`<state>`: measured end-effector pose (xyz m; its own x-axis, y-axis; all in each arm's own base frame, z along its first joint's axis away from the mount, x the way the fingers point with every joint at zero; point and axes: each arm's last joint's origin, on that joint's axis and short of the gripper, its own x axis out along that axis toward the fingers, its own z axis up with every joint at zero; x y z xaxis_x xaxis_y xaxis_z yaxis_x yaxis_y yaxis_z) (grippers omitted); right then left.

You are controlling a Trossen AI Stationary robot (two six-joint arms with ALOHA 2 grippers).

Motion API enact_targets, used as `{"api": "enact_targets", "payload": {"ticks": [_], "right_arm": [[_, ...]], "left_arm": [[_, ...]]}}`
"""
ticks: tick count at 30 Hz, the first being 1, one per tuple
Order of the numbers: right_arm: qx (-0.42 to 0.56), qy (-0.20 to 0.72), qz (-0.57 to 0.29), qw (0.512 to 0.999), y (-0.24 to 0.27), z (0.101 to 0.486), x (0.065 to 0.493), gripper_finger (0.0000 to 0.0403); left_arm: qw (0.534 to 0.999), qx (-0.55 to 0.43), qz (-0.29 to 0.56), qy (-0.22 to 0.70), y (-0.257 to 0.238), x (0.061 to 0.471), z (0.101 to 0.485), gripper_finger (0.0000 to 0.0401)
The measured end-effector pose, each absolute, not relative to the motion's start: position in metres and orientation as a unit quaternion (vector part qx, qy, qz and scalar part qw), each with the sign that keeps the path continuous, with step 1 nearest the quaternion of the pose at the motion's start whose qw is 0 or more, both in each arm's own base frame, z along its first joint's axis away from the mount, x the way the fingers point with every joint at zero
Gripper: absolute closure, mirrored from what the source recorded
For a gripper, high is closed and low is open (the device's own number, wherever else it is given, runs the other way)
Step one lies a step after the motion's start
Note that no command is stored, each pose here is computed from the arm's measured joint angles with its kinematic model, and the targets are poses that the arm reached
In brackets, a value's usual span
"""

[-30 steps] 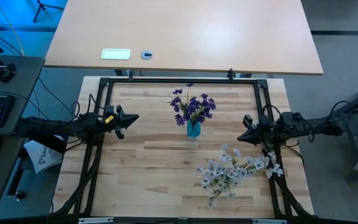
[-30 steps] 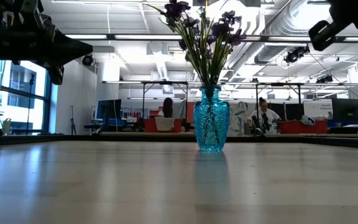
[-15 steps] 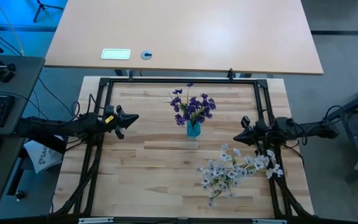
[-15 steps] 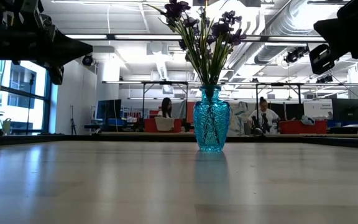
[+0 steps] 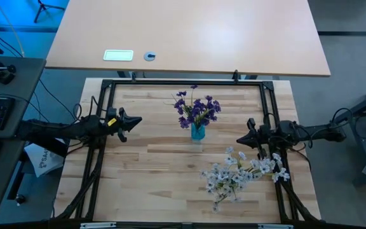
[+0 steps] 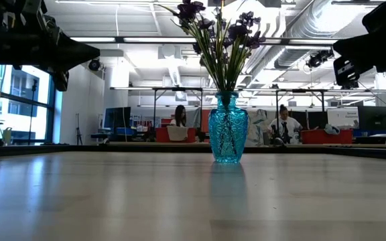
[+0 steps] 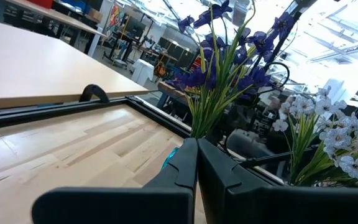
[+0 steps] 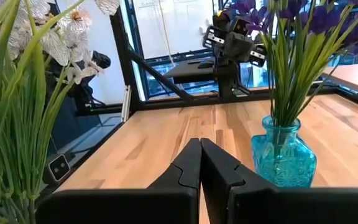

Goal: Sort flowers into vase by color
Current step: Return to Home Position

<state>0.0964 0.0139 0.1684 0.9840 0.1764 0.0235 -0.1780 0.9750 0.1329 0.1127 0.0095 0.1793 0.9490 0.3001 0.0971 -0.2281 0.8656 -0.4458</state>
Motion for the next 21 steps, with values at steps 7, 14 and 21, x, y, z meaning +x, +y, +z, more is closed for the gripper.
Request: {"api": "enact_targets", "payload": {"ticks": [7, 14, 21], "right_arm": [[0.066, -0.006, 0.089, 0.994, 0.014, 0.168, 0.096, 0.0403], [0.066, -0.008, 0.089, 0.994, 0.014, 0.169, 0.096, 0.0403], [0.065, -0.009, 0.089, 0.994, 0.014, 0.169, 0.096, 0.0402]], "left_arm": [[0.962, -0.22, 0.137, -0.082, 0.009, 0.113, 0.179, 0.0401], [0.962, -0.222, 0.133, -0.093, 0.009, 0.111, 0.182, 0.0401], [0.954, -0.229, 0.119, -0.152, 0.009, 0.1, 0.192, 0.0401]]}}
